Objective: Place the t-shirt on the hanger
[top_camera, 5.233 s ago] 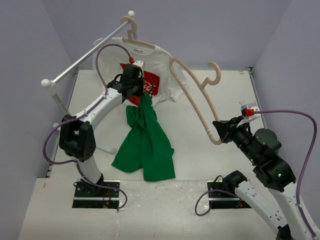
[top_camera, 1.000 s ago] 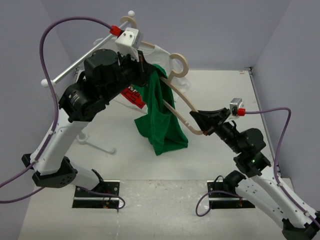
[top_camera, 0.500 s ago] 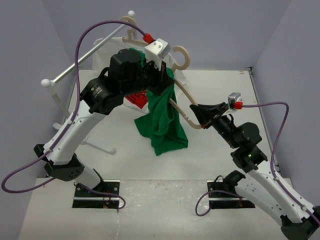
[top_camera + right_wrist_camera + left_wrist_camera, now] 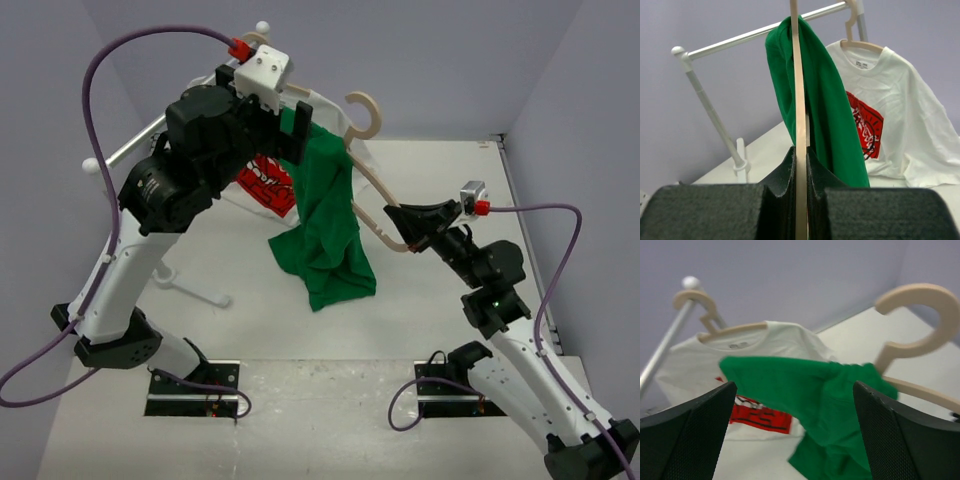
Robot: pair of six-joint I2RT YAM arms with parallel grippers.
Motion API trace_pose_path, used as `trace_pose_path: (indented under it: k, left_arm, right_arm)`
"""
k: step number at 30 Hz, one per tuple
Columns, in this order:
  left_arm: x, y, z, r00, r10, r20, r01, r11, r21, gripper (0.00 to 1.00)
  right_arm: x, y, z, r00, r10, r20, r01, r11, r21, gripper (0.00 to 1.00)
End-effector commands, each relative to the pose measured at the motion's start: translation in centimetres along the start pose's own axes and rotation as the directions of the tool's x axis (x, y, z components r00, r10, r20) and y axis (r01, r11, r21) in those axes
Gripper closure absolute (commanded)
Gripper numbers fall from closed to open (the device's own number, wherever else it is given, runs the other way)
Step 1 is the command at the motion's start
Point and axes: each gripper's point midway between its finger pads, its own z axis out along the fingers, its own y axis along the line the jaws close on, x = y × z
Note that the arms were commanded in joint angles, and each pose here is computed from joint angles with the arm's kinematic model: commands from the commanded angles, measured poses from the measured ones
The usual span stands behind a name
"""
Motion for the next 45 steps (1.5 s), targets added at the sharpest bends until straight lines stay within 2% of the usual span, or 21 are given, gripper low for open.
trace_pose_path:
  k: [1, 3, 5, 6, 7, 8, 9, 11, 13, 17, 19, 21, 25, 30, 34, 40, 45]
  left_arm:
    - [-1.3, 5.3, 0.0, 0.959, 0.270, 0.082, -0.264, 0.962, -0.073, 0.00]
    - [-1.5, 4.7, -0.2, 0.928, 0.342, 0.147, -0.346, 0.938, -0.004, 0.00]
    - [-1.3, 3.3, -0.8, 0.875, 0.438, 0.209, -0.460, 0.885, 0.072, 0.00]
    - [-1.1, 1.7, -1.6, 0.832, 0.492, 0.257, -0.538, 0.829, 0.153, 0.00]
    - [-0.2, 0.4, -2.0, 0.807, 0.520, 0.280, -0.582, 0.779, 0.231, 0.00]
    - [1.2, -1.7, -2.7, 0.784, 0.539, 0.308, -0.620, 0.699, 0.357, 0.00]
    - [2.4, -3.5, -3.7, 0.773, 0.538, 0.338, -0.633, 0.617, 0.467, 0.00]
    - [3.8, -5.2, -4.4, 0.790, 0.512, 0.337, -0.603, 0.552, 0.576, 0.00]
    - [5.2, -5.9, -4.8, 0.796, 0.506, 0.332, -0.587, 0.514, 0.625, 0.00]
    - [10.1, -6.0, -3.6, 0.823, 0.526, 0.212, -0.506, 0.511, 0.695, 0.13]
    - [11.6, -6.0, -3.1, 0.829, 0.530, 0.177, -0.481, 0.514, 0.710, 0.15]
    - [12.0, -5.9, -2.9, 0.835, 0.525, 0.164, -0.468, 0.520, 0.715, 0.17]
    - [12.3, -5.6, -2.9, 0.838, 0.524, 0.150, -0.458, 0.527, 0.716, 0.30]
    - [12.1, -5.0, -2.9, 0.837, 0.525, 0.153, -0.471, 0.548, 0.691, 0.45]
    - [12.4, -5.4, -3.0, 0.842, 0.515, 0.158, -0.461, 0.536, 0.708, 1.00]
    - [12.8, -5.7, -2.9, 0.848, 0.502, 0.170, -0.459, 0.534, 0.710, 1.00]
    - [11.9, -6.7, -4.2, 0.843, 0.472, 0.256, -0.490, 0.481, 0.727, 1.00]
  right_arm:
    - [-3.6, 3.5, 0.0, 0.990, -0.134, 0.054, 0.143, 0.955, -0.260, 1.00]
    - [-3.2, 3.4, -0.3, 0.985, -0.171, 0.025, 0.170, 0.932, -0.320, 1.00]
    - [-2.4, 2.4, -0.5, 0.979, -0.205, -0.018, 0.184, 0.912, -0.366, 1.00]
    - [-1.7, 3.0, -1.2, 0.968, -0.244, -0.061, 0.190, 0.868, -0.459, 1.00]
    - [-1.8, 2.6, -1.4, 0.965, -0.255, -0.067, 0.197, 0.866, -0.459, 1.00]
    - [-1.6, 2.2, -1.6, 0.961, -0.257, -0.099, 0.179, 0.856, -0.485, 1.00]
    - [-1.4, 1.9, -1.8, 0.956, -0.259, -0.135, 0.155, 0.843, -0.515, 1.00]
    - [-1.2, 1.5, -2.0, 0.947, -0.266, -0.179, 0.123, 0.818, -0.562, 1.00]
    - [-1.0, 1.3, -2.1, 0.943, -0.263, -0.204, 0.098, 0.806, -0.584, 1.00]
    - [-1.6, 1.3, -2.1, 0.932, -0.329, -0.153, 0.179, 0.784, -0.594, 1.00]
    - [-2.1, 1.4, -2.1, 0.921, -0.372, -0.116, 0.235, 0.768, -0.596, 1.00]
    - [-2.5, 1.5, -2.2, 0.915, -0.389, -0.106, 0.252, 0.756, -0.604, 1.00]
    - [-3.2, 0.9, -2.3, 0.911, -0.380, -0.158, 0.202, 0.747, -0.633, 1.00]
    - [-2.9, 0.6, -2.3, 0.908, -0.384, -0.167, 0.193, 0.738, -0.646, 1.00]
    - [-3.0, 0.5, -2.2, 0.908, -0.381, -0.172, 0.186, 0.737, -0.649, 1.00]
    - [-2.9, 0.8, -2.5, 0.906, -0.390, -0.163, 0.194, 0.728, -0.658, 1.00]
    - [-2.7, 1.7, -2.8, 0.906, -0.392, -0.161, 0.186, 0.708, -0.681, 1.00]
